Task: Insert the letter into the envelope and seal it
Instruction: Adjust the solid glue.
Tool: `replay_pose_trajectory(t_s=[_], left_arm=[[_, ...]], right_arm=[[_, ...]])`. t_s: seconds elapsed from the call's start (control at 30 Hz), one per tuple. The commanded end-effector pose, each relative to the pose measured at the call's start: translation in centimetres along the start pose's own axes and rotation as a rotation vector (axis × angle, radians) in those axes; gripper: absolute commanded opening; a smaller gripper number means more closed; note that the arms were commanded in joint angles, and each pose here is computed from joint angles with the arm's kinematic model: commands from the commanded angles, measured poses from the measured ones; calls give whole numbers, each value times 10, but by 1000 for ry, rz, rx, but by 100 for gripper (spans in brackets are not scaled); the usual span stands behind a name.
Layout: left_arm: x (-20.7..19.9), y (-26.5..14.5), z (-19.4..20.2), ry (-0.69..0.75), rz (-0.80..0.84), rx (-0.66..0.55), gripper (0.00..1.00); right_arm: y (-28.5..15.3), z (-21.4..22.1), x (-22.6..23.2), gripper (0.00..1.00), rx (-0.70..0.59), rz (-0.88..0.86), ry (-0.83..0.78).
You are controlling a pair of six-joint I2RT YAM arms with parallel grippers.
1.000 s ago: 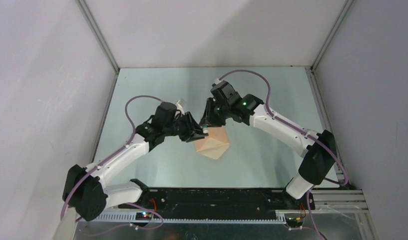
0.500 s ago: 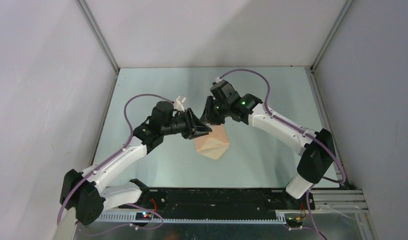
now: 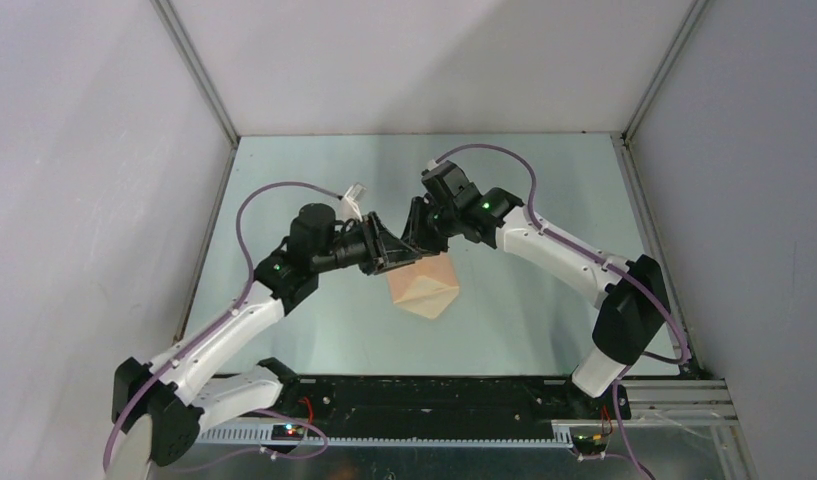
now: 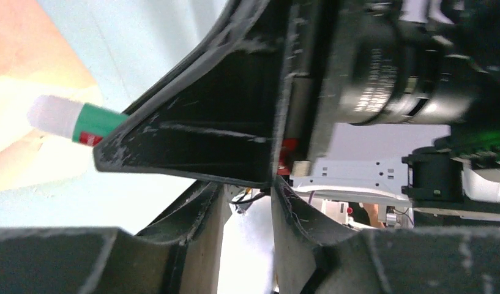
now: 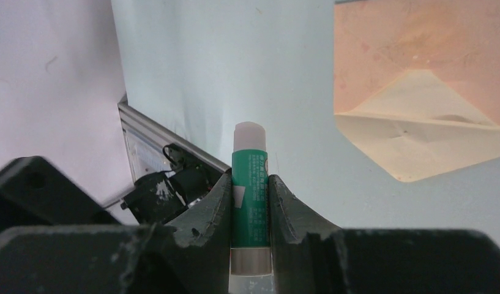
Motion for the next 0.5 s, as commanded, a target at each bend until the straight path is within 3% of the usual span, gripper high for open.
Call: replay_pose_trajectory(t_s=[0.0,0.23,0.47], left_arm=[[-35,-12,-21,134,137,-98,37],[-50,-25,-24,169,269,-137,37],[-13,-40,-33,79,162,-192,40]], right_arm=[[-8,7,3,0,68,-43,-17],[-14,2,2,0,83,-75,-9],[-19,1,-10,0,169,-92,-61]])
Point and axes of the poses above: each gripper's point midway between its finger pads, its own y axis out along the fingers, its own x axis along the line the jaws close on, z = x × y, the point moved 6 cm from there along -y, back along the fingers, and after that the axes turned 9 degrees about y, right-handed, at the moved point
